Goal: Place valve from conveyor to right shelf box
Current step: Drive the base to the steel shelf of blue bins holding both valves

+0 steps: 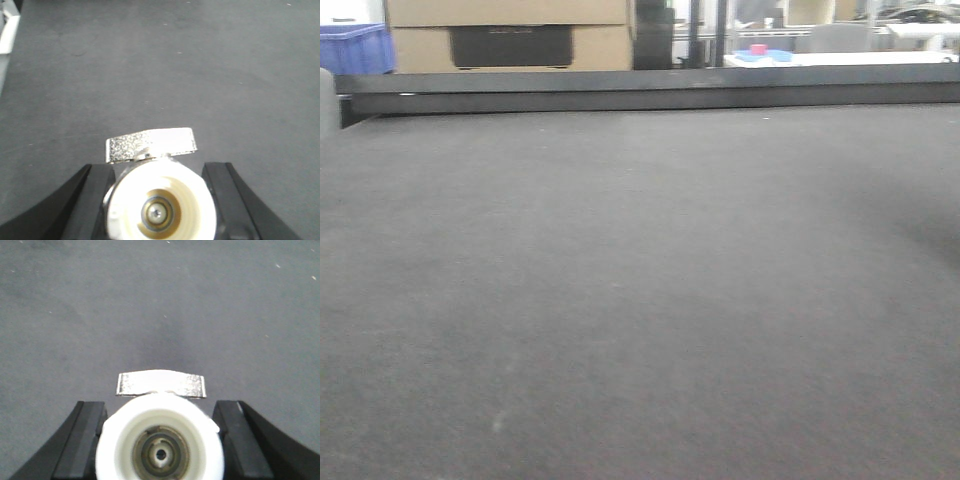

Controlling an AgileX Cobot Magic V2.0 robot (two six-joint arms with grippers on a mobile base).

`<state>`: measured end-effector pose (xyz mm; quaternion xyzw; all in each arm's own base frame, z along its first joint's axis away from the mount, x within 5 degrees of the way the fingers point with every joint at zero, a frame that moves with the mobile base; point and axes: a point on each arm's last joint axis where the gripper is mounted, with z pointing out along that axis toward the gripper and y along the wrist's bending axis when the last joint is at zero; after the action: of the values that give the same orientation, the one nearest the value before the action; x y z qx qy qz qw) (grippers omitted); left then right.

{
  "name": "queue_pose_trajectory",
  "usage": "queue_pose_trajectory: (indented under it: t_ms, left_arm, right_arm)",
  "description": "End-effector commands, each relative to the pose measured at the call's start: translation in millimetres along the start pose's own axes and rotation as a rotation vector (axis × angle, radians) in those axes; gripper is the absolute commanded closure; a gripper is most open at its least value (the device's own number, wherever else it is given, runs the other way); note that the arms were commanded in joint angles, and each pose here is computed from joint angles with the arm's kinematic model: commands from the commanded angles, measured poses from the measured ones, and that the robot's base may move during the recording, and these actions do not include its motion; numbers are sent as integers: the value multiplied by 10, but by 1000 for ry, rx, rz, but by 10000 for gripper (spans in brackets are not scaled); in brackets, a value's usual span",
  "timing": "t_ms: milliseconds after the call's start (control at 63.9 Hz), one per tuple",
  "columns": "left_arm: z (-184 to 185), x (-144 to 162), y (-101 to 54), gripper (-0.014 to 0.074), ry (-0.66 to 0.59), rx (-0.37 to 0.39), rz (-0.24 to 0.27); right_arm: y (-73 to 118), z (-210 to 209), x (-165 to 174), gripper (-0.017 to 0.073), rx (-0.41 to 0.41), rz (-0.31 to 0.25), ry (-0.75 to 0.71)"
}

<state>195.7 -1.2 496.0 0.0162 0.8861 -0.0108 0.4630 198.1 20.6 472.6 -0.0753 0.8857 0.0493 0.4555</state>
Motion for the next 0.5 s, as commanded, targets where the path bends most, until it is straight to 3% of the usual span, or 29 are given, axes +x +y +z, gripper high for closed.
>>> queue_pose_trajectory:
  t_ms: [0, 485]
  left_arm:
    - [-53, -49, -13, 705, -59, 8, -9]
    - [-53, -49, -13, 705, -59, 8, -9]
  right_arm:
    - [-1, -91, -86, 713, 13, -10, -92]
    - [-1, -91, -91, 713, 13, -10, -97]
